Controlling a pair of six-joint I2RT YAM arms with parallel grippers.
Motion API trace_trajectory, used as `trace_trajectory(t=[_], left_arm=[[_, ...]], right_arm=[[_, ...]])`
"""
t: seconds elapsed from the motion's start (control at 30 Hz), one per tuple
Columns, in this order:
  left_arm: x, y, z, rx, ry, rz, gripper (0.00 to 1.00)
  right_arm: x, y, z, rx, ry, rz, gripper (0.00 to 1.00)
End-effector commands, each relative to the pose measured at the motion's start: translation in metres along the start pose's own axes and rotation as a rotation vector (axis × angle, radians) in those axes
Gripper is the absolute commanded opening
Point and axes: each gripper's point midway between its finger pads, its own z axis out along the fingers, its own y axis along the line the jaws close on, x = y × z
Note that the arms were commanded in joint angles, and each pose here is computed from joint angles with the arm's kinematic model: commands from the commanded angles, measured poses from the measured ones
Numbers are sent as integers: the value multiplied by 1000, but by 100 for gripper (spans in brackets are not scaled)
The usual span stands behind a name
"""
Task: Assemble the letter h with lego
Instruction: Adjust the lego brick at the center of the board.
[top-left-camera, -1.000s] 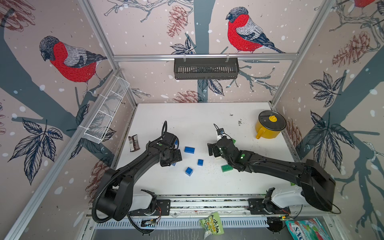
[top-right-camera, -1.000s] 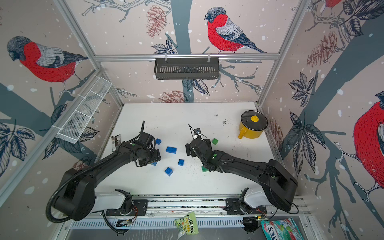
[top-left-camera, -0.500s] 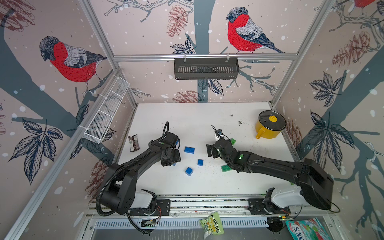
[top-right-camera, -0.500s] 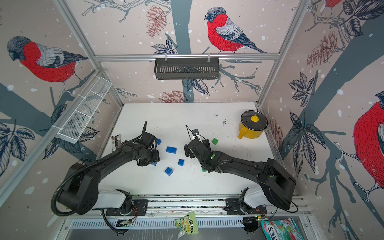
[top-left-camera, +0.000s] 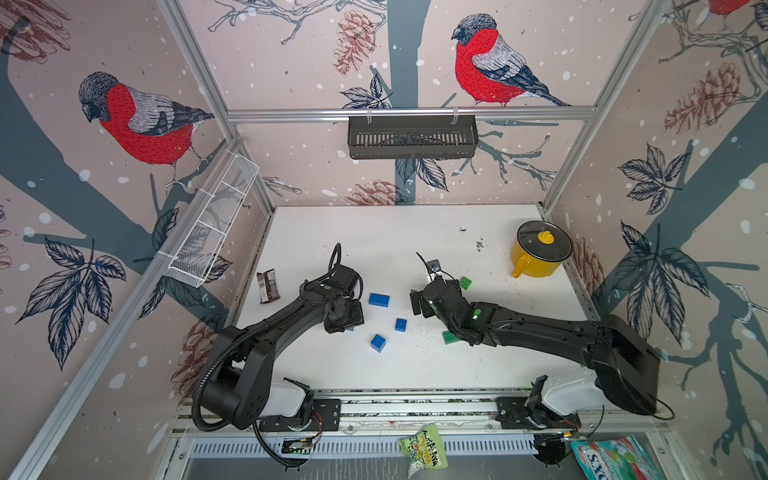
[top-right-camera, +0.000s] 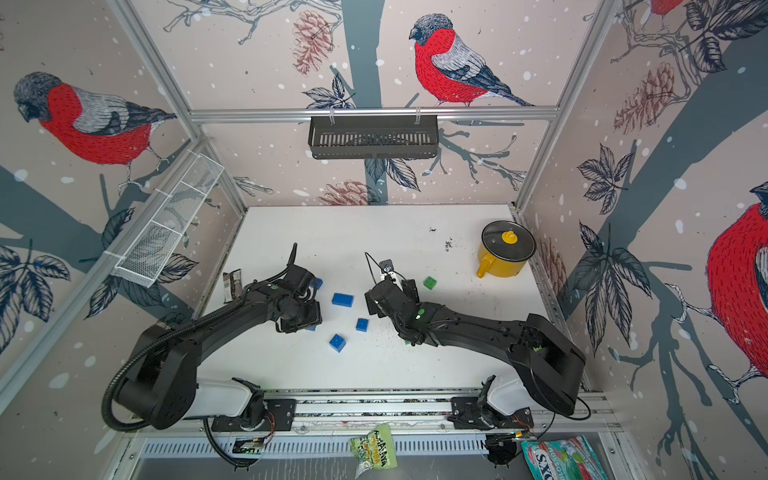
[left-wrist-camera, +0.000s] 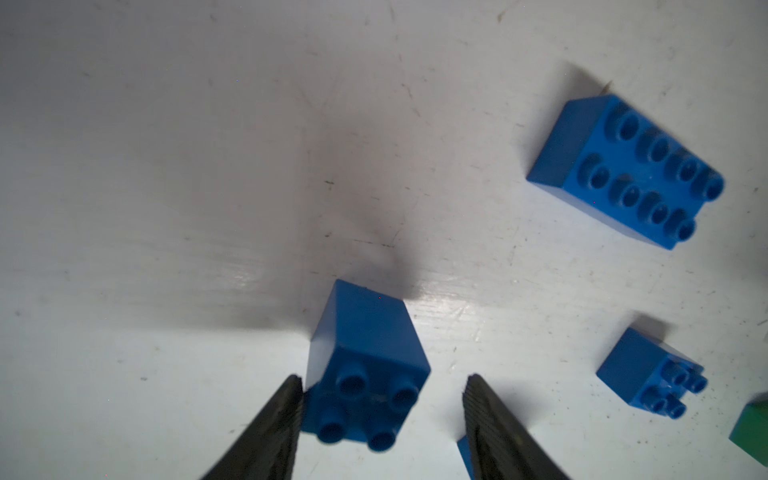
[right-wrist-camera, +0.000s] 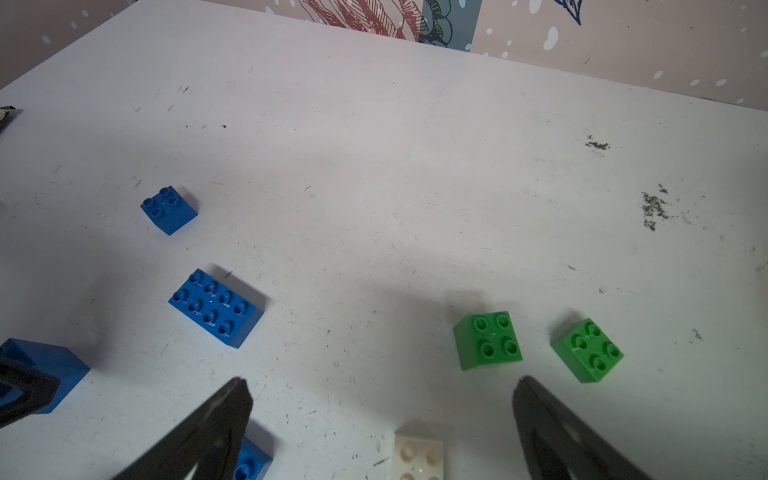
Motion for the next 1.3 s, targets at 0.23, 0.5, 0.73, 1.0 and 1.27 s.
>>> trace_trajectory(t=[0.23, 0.5, 0.73, 1.0, 1.27], left_arm=[[-7, 7, 1, -71, -12, 1, 61], [-13, 10, 6, -104, -15, 16, 57], [-16, 7, 7, -105, -18, 27, 49], [-13, 6, 8, -122, -8, 43, 46], [-9, 6, 10, -120, -2, 42, 41]], right_arm=[[0, 1, 1, 32, -2, -39, 99], [-1, 3, 0, 48, -7, -55, 100], [0, 3, 0, 62, -9, -66, 100], [0, 3, -2, 80, -18, -76, 99], [0, 4, -2, 84, -21, -77, 100]])
